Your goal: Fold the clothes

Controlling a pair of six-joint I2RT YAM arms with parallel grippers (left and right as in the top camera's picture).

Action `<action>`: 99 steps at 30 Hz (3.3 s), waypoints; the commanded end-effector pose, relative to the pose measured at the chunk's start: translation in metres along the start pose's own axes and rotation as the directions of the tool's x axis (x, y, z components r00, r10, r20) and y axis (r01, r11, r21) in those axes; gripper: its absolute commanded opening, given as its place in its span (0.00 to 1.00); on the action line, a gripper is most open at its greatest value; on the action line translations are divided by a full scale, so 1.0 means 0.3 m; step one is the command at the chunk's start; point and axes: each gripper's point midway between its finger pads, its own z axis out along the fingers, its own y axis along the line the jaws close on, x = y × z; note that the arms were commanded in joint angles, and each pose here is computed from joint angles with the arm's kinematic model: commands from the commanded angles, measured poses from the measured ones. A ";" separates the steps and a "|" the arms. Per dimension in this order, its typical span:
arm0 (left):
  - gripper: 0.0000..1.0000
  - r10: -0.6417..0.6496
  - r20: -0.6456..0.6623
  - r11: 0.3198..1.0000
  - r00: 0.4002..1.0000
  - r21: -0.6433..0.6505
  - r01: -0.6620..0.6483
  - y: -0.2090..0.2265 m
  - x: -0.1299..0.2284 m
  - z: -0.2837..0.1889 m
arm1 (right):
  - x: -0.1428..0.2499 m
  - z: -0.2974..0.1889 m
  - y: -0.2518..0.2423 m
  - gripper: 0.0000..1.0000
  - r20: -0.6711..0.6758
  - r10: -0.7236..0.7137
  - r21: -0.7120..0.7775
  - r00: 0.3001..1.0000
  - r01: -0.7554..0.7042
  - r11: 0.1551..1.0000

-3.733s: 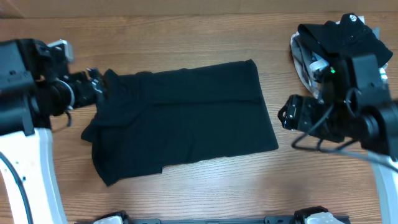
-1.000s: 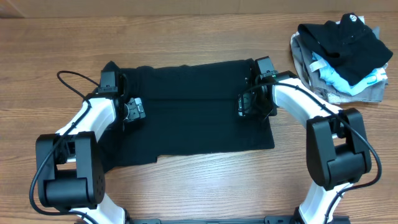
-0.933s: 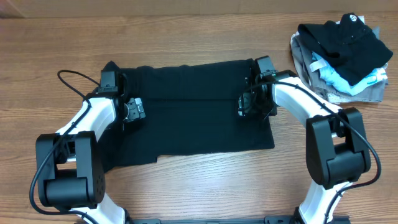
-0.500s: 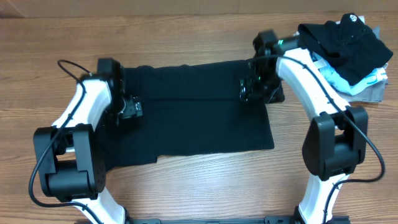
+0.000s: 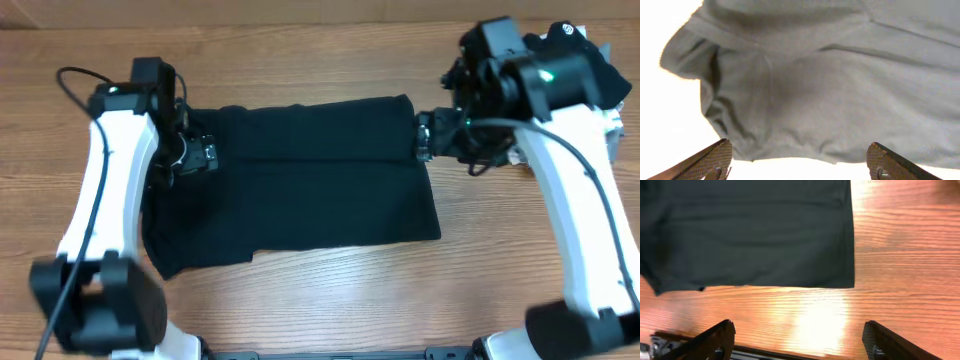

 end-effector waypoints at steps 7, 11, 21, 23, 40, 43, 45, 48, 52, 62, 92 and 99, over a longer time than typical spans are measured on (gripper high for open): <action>0.86 -0.007 0.273 0.995 0.962 0.097 -0.020 -0.035 0.180 -0.388 | 0.167 -0.285 -0.007 0.86 0.260 0.137 -0.096 0.956 -0.115 0.989; 0.88 -0.110 0.235 0.994 0.966 0.012 0.111 0.021 0.313 -0.388 | 0.278 -0.235 -0.056 0.86 0.224 0.184 -0.074 0.957 -0.171 0.982; 0.89 -0.165 0.119 0.986 0.979 0.021 0.164 -0.014 0.424 -0.077 | 0.311 0.015 -0.061 0.86 0.078 0.211 -0.094 0.974 -0.203 0.975; 0.87 -0.143 0.076 0.990 0.987 0.024 0.142 -0.031 0.450 0.022 | 0.299 0.057 -0.054 0.86 0.066 0.211 -0.108 0.975 -0.203 0.973; 0.79 -0.036 -0.093 0.999 0.995 -0.009 0.036 -0.125 0.593 0.390 | 0.226 0.134 -0.048 0.86 0.061 0.191 -0.103 0.980 -0.184 0.977; 0.77 -0.038 -0.108 0.999 0.993 -0.025 0.036 -0.124 0.593 0.411 | 0.224 0.134 -0.050 0.87 0.066 0.178 -0.100 0.982 -0.171 0.980; 0.76 -0.043 -0.114 0.998 0.993 -0.040 0.038 -0.120 0.591 0.426 | 0.221 0.134 -0.049 0.86 0.070 0.176 -0.102 0.982 -0.169 0.980; 0.75 -0.065 -0.112 0.992 0.992 -0.110 0.053 -0.087 0.585 0.453 | 0.214 0.133 -0.047 0.86 0.078 0.172 -0.105 0.982 -0.164 0.981; 0.72 -0.103 -0.116 0.982 0.988 -0.170 0.083 -0.063 0.584 0.487 | 0.204 0.131 -0.044 0.86 0.090 0.167 -0.110 0.982 -0.157 0.981; 0.39 -0.141 0.000 0.970 0.990 -0.202 0.138 -0.052 0.506 0.506 | 0.192 0.130 -0.040 0.86 0.107 0.146 -0.115 0.984 -0.133 0.984; 0.04 0.088 0.010 0.945 0.996 -0.318 -0.080 -0.068 0.339 0.217 | 0.196 0.130 -0.041 0.86 0.102 0.143 -0.112 0.984 -0.132 0.985; 0.04 0.062 0.227 0.928 0.972 -0.371 0.027 -0.028 0.172 0.194 | 0.195 0.131 -0.042 0.86 0.102 0.143 -0.111 0.985 -0.132 0.985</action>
